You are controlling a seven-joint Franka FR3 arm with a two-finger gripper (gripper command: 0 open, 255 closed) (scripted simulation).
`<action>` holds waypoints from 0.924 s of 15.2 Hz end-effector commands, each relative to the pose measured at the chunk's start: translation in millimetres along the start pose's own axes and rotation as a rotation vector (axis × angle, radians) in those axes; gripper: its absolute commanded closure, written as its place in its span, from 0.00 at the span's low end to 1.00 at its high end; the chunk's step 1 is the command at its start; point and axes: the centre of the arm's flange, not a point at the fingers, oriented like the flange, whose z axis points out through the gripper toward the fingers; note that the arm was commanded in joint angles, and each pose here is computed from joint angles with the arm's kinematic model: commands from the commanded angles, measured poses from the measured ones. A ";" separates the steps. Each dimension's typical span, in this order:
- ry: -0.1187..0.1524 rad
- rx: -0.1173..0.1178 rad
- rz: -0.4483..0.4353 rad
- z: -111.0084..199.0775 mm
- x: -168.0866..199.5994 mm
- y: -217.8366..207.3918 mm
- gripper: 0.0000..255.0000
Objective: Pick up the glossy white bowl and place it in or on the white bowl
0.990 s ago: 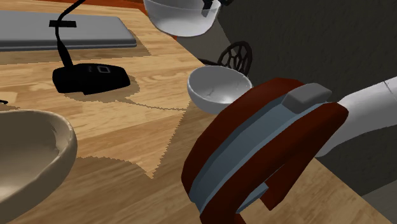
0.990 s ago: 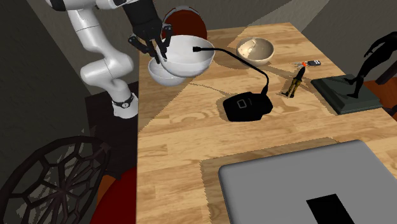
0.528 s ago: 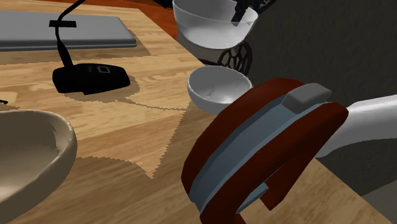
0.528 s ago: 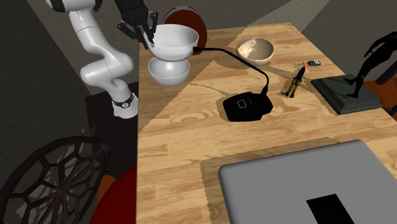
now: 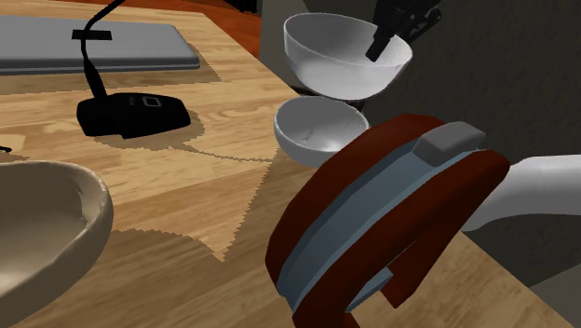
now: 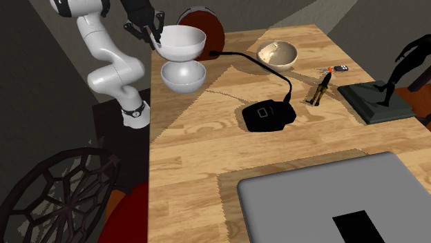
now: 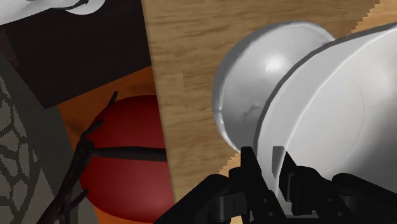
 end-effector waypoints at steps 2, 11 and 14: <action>0.000 0.001 0.000 15.5 -2.5 4.1 1.00; 0.000 0.001 0.000 59.9 -9.1 14.2 1.00; 0.000 0.001 0.000 59.9 -9.1 14.2 1.00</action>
